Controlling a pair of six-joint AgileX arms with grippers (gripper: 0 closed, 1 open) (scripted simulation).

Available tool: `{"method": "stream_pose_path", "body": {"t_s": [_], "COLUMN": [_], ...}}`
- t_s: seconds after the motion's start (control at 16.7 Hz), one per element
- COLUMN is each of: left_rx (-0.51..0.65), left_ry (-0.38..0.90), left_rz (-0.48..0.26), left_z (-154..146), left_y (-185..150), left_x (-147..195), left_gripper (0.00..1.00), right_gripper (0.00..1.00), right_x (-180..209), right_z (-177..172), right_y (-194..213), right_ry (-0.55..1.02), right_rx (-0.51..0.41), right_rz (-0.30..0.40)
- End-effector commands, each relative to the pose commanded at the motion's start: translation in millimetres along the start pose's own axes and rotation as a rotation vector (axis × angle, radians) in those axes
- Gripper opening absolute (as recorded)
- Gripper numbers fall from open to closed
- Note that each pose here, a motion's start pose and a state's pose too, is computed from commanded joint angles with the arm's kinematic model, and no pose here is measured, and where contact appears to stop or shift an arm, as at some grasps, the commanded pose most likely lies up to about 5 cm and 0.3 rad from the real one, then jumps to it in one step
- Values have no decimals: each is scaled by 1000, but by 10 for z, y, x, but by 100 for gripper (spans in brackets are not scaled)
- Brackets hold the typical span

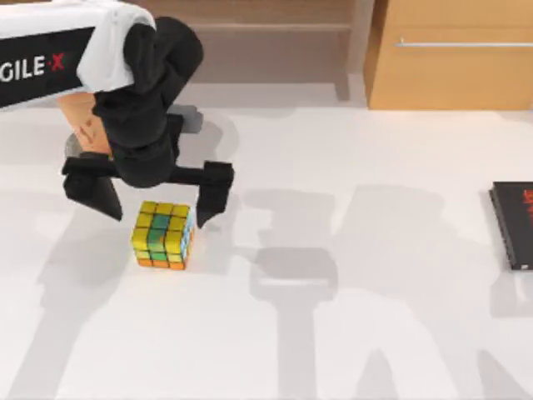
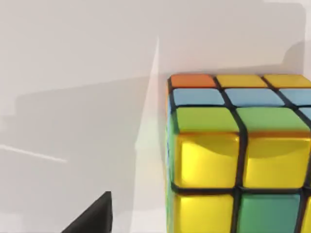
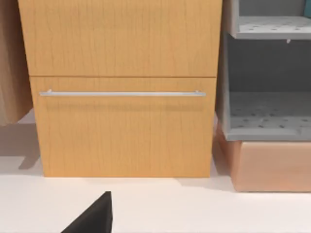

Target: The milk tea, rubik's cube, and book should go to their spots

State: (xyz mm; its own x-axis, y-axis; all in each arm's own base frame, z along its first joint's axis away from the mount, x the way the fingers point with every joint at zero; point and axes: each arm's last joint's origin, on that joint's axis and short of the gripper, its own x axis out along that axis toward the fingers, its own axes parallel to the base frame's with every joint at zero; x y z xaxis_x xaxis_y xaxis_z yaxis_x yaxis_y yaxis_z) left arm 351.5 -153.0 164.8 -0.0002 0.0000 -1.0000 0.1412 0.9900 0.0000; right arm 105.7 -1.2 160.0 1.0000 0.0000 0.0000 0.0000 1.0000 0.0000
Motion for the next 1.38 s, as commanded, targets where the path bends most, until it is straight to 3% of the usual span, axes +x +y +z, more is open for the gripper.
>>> {"method": "stream_pose_path", "body": {"t_s": [0.42, 1.2, 1.38], "left_rx": [0, 0, 0], "left_ry": [0, 0, 0], "left_rz": [0, 0, 0], "left_z": [-12, -12, -12], "left_y": [-1, -1, -1], "left_x": [207, 207, 207], "left_gripper": [100, 2, 0], "right_gripper": [100, 100, 100], "right_x": [0, 0, 0], "right_z": [0, 0, 0], "right_y": [0, 0, 0], "right_ry": [0, 0, 0], "right_rx": [0, 0, 0], "right_rz": [0, 0, 0]}}
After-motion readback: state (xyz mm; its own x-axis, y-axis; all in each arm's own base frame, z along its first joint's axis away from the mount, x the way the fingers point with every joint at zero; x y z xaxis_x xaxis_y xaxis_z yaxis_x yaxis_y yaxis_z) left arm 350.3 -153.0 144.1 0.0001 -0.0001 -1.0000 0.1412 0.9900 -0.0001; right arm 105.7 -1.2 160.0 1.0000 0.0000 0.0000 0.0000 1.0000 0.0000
